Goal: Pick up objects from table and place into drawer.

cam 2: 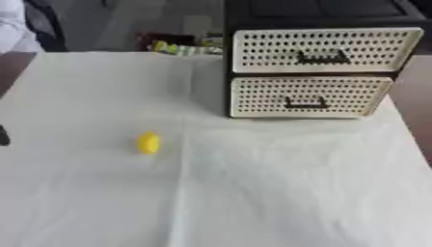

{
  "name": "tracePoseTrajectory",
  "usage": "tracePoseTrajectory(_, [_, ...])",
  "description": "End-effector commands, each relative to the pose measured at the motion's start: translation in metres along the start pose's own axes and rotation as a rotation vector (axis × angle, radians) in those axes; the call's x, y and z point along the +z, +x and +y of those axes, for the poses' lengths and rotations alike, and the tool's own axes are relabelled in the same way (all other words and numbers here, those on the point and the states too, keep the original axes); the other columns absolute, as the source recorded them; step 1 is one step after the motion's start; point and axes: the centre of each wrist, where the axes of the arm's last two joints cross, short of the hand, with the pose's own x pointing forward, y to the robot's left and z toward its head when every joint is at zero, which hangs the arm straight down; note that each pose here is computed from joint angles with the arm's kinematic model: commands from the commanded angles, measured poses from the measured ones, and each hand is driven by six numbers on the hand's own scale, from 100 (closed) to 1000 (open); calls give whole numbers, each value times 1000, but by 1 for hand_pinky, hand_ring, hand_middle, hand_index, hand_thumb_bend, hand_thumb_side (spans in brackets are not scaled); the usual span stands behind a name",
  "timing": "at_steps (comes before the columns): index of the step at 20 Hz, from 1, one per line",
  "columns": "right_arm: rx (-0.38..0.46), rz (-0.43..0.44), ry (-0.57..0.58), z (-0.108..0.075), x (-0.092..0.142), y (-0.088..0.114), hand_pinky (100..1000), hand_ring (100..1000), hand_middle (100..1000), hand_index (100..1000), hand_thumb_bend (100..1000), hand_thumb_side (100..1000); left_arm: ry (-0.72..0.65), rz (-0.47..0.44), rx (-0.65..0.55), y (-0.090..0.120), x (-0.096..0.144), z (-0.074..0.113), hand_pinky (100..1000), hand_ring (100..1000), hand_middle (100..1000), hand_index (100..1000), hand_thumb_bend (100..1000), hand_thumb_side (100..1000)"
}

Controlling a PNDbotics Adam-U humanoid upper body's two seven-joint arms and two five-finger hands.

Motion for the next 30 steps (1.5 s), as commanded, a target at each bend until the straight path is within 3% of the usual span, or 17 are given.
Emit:
tracePoseTrajectory(1, [75,33,167,-21,0,-2,674,812,580,812,203,989,-37,-13,-21,6,-5,2,409,534,549,664,100,807])
tracePoseTrajectory(6, [77,63,355,-40,1,-16,589,744,491,831,192,954,-45,-12,-23,6,-4,2,408,534,549,663,100,805])
tracePoseTrajectory(9, [75,75,435,-50,0,-25,471,639,404,811,193,933,-48,-10,-24,6,-4,2,408,534,549,663,100,805])
tracePoseTrajectory(11, [75,90,460,-52,-1,-33,439,616,384,807,192,921,-50,-8,-25,6,-3,3,407,534,549,662,100,805])
tracePoseTrajectory(20, [70,180,515,-41,-10,-76,356,543,302,821,193,893,-56,1,-26,6,-2,2,406,533,550,661,100,808])
tracePoseTrajectory(26, [44,249,574,-24,-5,-98,268,478,237,855,209,863,-59,2,-25,5,-2,2,406,537,550,660,100,808])
tracePoseTrajectory(28, [36,266,585,-20,-4,-103,189,419,170,872,245,843,-59,1,-25,5,-2,2,406,537,550,660,100,809])
tracePoseTrajectory(30, [32,279,595,-17,-4,-106,111,353,100,875,357,781,-60,2,-24,5,-2,1,406,537,550,659,100,811])
